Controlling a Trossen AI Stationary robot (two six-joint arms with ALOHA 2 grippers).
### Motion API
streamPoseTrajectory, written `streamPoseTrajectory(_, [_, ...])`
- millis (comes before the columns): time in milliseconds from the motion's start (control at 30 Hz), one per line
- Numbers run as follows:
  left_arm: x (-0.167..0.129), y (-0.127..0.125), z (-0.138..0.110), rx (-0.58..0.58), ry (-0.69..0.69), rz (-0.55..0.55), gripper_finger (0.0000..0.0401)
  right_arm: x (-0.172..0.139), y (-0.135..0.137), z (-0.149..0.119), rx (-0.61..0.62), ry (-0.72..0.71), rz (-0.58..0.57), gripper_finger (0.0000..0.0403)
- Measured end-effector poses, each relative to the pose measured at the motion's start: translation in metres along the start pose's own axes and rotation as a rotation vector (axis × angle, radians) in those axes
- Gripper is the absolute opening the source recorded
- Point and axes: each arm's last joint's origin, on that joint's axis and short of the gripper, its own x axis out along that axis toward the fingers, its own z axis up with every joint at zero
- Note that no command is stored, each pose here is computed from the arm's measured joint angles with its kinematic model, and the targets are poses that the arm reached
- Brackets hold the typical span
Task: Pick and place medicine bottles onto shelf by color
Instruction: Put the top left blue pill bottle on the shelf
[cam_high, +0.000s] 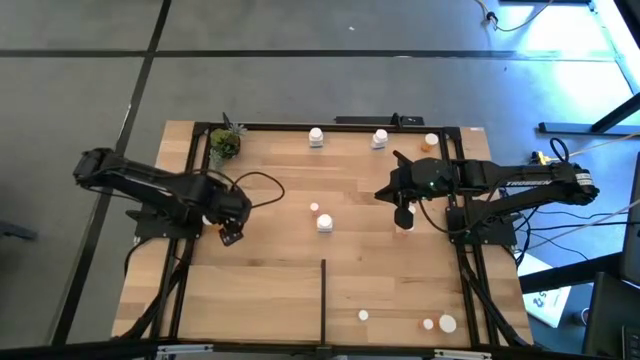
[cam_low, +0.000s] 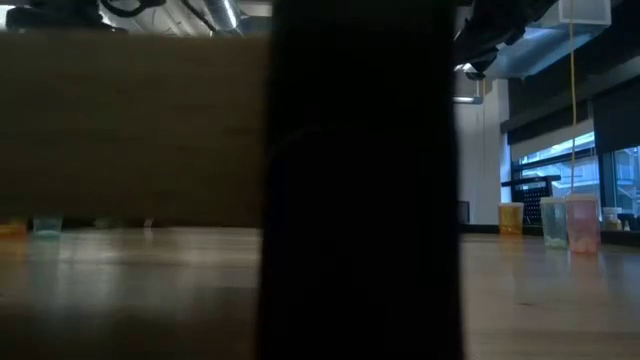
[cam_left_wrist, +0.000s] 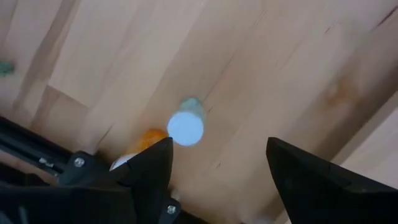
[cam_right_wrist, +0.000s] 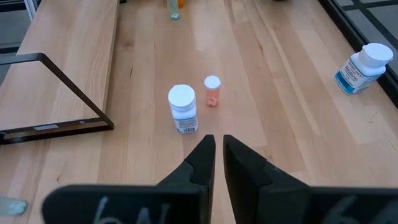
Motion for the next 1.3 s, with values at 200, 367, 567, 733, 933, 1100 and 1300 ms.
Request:
streamPoseTrajectory(200, [0.01,-0.001,0.002,0.025,0.027,0.026,0.0253,0.0,0.0,0.0,0.001,-0.004,0.001,0.0036])
streamPoseTrajectory(367, [0.02,0.005,0.002,0.003,0.04,0.033,0.0253,0.0,0.0,0.001,0.001,-0.006,0.001,0.0036])
streamPoseTrajectory(567, [0.029,0.011,0.004,0.011,0.045,0.037,0.0253,0.0,0.0,0.001,0.002,-0.006,0.001,0.0036])
streamPoseTrajectory(733, [0.034,0.014,0.006,0.01,0.041,0.032,0.0253,0.0,0.0,0.001,0.002,-0.006,0.001,0.0036])
streamPoseTrajectory(933, [0.046,0.017,0.002,0.004,0.065,0.021,0.0253,0.0,0.0,0.001,0.002,-0.005,0.001,0.0036])
streamPoseTrajectory(1100, [0.054,0.018,0.0,0.004,0.067,0.014,0.0253,0.0,0.0,0.001,0.002,-0.005,0.001,0.0036])
streamPoseTrajectory(1300, [0.059,0.019,-0.001,0.005,0.062,0.011,0.0253,0.0,0.0,0.001,0.0,-0.005,0.001,0.0036])
